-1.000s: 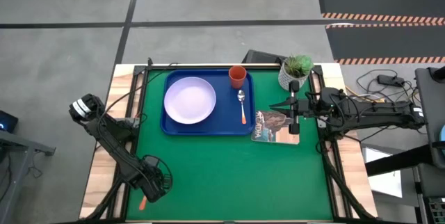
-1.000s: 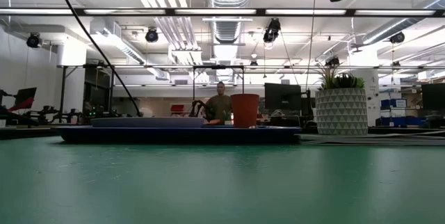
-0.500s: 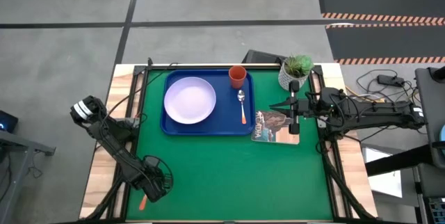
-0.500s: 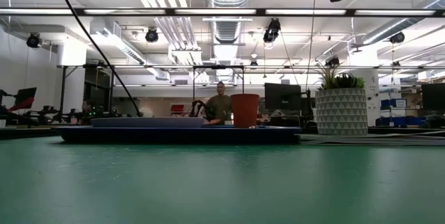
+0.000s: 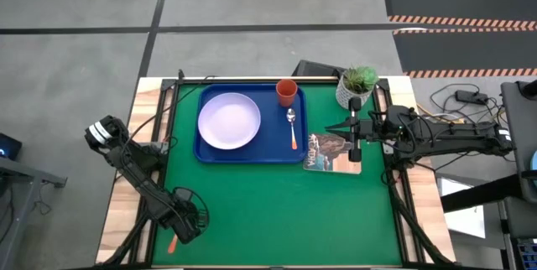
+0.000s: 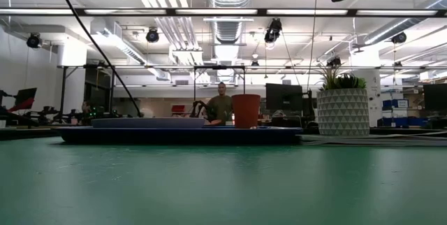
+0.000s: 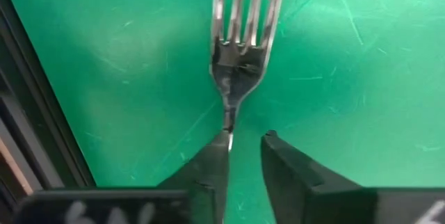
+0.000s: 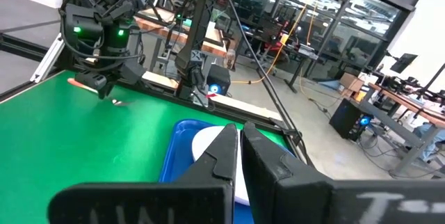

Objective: Pick and place plate/cup/fork/spoon on tray
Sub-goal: Put the orange fork on the blue serving tray to the left of the orange spoon

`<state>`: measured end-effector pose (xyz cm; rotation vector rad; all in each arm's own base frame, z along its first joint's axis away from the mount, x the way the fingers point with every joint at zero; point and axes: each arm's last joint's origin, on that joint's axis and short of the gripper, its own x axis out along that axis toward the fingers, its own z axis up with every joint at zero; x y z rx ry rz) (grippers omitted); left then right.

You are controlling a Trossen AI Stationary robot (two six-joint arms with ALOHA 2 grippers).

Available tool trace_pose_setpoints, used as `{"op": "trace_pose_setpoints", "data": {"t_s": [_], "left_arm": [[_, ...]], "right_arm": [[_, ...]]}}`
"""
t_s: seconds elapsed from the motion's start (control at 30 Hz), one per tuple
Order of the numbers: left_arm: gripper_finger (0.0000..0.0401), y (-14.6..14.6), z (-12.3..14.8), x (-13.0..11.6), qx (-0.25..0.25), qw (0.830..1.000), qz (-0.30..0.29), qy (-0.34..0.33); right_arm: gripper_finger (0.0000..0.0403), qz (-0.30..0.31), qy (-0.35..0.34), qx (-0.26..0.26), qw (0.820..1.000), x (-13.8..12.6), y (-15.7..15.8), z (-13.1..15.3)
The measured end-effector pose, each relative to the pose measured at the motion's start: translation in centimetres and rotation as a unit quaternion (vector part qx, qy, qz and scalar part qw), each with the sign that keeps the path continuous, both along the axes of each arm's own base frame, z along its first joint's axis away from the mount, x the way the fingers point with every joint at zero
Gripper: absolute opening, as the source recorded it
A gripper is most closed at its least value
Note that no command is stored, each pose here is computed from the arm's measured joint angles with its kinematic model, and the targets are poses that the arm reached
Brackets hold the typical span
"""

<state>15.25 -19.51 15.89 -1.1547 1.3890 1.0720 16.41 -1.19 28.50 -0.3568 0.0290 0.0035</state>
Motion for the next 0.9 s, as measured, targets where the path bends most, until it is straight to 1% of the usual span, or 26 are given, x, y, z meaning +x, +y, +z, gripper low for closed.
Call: {"op": "trace_pose_setpoints", "data": {"t_s": [0.1, 0.17, 0.47, 0.6, 0.73, 0.8, 0.9], "left_arm": [[0.0022, 0.01, 0.00, -0.01, 0.000, 1.000, 0.000, 0.001], [0.0006, 0.01, 0.00, -0.01, 0.000, 1.000, 0.000, 0.001], [0.0009, 0.01, 0.00, -0.01, 0.001, 1.000, 0.004, 0.000], [0.0027, 0.02, -0.01, -0.01, 0.004, 1.000, 0.003, -0.004], [0.0061, 0.11, -0.19, -0.22, 0.020, 1.000, -0.002, -0.021], [0.0078, 0.23, -0.35, -0.37, 0.030, 0.999, -0.015, -0.031], [0.0096, 0.37, -0.61, -0.57, 0.036, 0.999, -0.021, -0.031]], "right_arm": [[0.0009, 0.000, 0.000, 0.000, 1.000, 0.00, 0.00, 0.00], [0.0009, 0.000, 0.000, 0.000, 1.000, 0.00, 0.00, 0.00], [0.0009, 0.000, 0.004, 0.000, 1.000, 0.00, 0.00, -0.08], [0.0009, 0.000, 0.004, 0.000, 1.000, -0.01, 0.00, -0.08], [0.0009, 0.000, 0.004, 0.000, 1.000, 0.00, 0.00, -0.08], [0.0009, 0.000, 0.004, 0.000, 1.000, 0.00, 0.00, -0.08], [0.0009, 0.000, 0.004, 0.000, 1.000, 0.00, 0.00, -0.08]]}}
